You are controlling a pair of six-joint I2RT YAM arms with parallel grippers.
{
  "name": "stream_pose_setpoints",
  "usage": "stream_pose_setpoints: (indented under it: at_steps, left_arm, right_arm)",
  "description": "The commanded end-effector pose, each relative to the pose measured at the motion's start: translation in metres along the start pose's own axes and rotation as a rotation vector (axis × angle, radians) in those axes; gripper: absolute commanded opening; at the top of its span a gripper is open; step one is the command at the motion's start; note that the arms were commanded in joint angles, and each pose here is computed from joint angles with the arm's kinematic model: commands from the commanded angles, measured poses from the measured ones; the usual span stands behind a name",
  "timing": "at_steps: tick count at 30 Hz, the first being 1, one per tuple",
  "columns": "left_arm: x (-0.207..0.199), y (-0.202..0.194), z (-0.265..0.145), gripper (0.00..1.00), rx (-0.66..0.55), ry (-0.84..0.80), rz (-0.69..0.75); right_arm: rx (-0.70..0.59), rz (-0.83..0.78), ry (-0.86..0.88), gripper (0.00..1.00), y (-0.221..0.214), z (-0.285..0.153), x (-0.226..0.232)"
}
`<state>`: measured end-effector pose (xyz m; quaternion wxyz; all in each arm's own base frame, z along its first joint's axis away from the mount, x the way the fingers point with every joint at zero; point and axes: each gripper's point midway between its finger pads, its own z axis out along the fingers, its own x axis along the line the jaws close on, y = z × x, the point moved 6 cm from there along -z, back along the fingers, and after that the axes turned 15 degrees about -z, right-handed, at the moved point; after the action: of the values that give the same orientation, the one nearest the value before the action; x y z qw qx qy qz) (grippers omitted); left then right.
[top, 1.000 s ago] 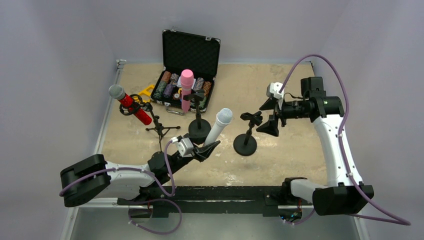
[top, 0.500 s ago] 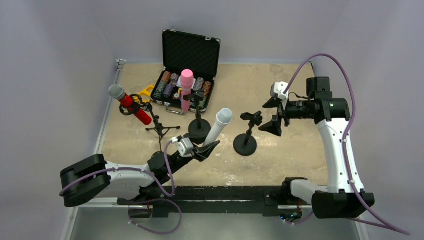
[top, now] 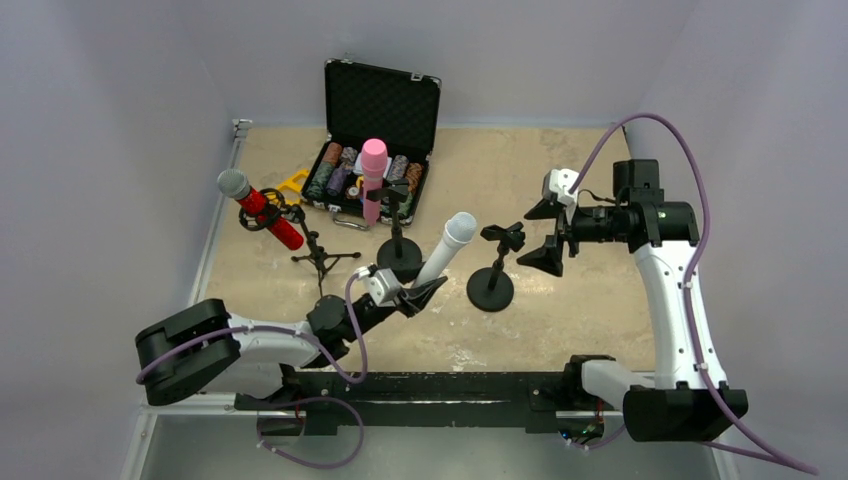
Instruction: Attach the microphones to the stand
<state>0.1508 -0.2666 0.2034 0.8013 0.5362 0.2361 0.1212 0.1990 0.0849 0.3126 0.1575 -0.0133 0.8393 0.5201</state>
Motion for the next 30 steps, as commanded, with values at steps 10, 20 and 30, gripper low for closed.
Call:
stream_pose_setpoints:
  at_steps: [10,20,30]
  left_arm:
    - [-0.001,0.033,0.055,0.00,-0.119,-0.082,0.002]
    - [0.006,0.022,0.081,0.00,-0.099,-0.086,-0.013]
    - [0.013,0.017,0.096,0.00,-0.092,-0.078,-0.016]
  right_arm:
    - [-0.063,-0.022,0.073,0.96,-0.005,0.005,-0.019]
    - [-0.092,-0.034,0.172,0.89,-0.008,0.024,-0.016]
    - [-0.100,-0.021,0.193,0.40,-0.012,0.029,-0.013]
